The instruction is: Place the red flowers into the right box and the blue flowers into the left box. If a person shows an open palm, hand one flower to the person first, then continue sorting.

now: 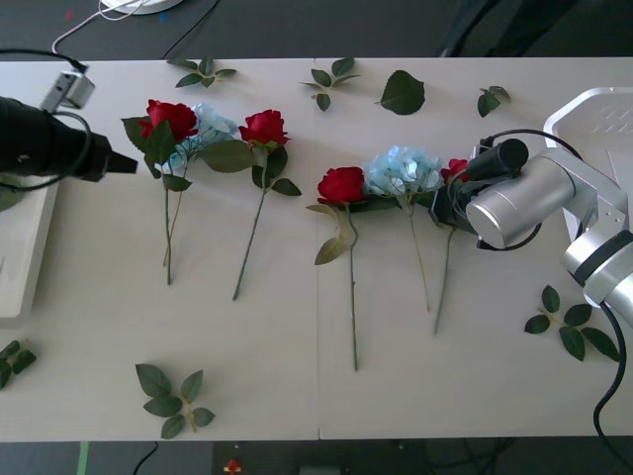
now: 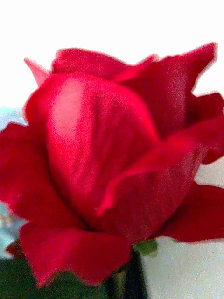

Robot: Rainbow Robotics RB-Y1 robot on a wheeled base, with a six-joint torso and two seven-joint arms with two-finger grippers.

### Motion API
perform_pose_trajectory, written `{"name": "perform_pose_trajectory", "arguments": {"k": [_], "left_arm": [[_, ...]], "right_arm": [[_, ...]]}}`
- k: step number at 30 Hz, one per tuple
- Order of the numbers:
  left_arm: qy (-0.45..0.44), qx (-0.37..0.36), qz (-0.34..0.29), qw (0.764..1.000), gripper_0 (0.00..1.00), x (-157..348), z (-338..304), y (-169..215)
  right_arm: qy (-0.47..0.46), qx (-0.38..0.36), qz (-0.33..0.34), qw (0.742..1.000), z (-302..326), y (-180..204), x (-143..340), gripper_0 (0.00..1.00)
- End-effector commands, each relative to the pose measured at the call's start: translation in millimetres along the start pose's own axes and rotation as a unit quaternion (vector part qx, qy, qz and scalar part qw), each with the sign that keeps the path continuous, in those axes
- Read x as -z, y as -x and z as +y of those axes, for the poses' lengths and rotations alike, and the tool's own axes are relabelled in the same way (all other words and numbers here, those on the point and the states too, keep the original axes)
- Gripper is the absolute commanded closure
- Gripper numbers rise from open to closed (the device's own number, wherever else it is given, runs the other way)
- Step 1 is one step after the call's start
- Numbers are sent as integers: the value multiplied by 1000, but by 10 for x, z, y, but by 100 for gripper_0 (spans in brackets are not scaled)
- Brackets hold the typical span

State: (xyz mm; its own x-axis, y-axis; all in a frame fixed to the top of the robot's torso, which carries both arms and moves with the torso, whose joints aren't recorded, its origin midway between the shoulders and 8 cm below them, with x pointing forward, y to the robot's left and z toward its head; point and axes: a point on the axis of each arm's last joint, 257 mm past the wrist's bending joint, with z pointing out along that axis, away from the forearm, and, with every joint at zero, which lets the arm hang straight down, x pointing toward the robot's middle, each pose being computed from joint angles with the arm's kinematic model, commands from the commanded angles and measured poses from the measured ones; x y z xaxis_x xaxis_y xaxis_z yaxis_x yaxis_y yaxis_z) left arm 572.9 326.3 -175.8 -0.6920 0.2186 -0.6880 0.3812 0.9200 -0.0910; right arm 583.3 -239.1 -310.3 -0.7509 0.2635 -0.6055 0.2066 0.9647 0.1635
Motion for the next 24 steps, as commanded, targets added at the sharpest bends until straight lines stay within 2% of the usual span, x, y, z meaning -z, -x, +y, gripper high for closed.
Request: {"name": "perform_pose_trajectory", "arguments": {"k": [1, 9, 14, 19, 24], "left_arm": [[12, 4, 0, 1000, 14, -24, 42, 32], [57, -26, 12, 998, 14, -270, 8, -76], [65, -31, 28, 997, 14, -396, -155, -161], [66, -30, 25, 997, 14, -482, -395, -198], [76, -19, 24, 997, 14, -557, -456, -315]], "right_arm": [[22, 29, -22, 999, 300, 203, 82, 100], [16, 52, -39, 998, 259, 336, 114, 100], [17, 72, -53, 996, 189, 554, 232, 100], [8, 74, -55, 996, -18, 801, 487, 100], [-34, 79, -69, 994, -553, 1163, 958, 100]]}}
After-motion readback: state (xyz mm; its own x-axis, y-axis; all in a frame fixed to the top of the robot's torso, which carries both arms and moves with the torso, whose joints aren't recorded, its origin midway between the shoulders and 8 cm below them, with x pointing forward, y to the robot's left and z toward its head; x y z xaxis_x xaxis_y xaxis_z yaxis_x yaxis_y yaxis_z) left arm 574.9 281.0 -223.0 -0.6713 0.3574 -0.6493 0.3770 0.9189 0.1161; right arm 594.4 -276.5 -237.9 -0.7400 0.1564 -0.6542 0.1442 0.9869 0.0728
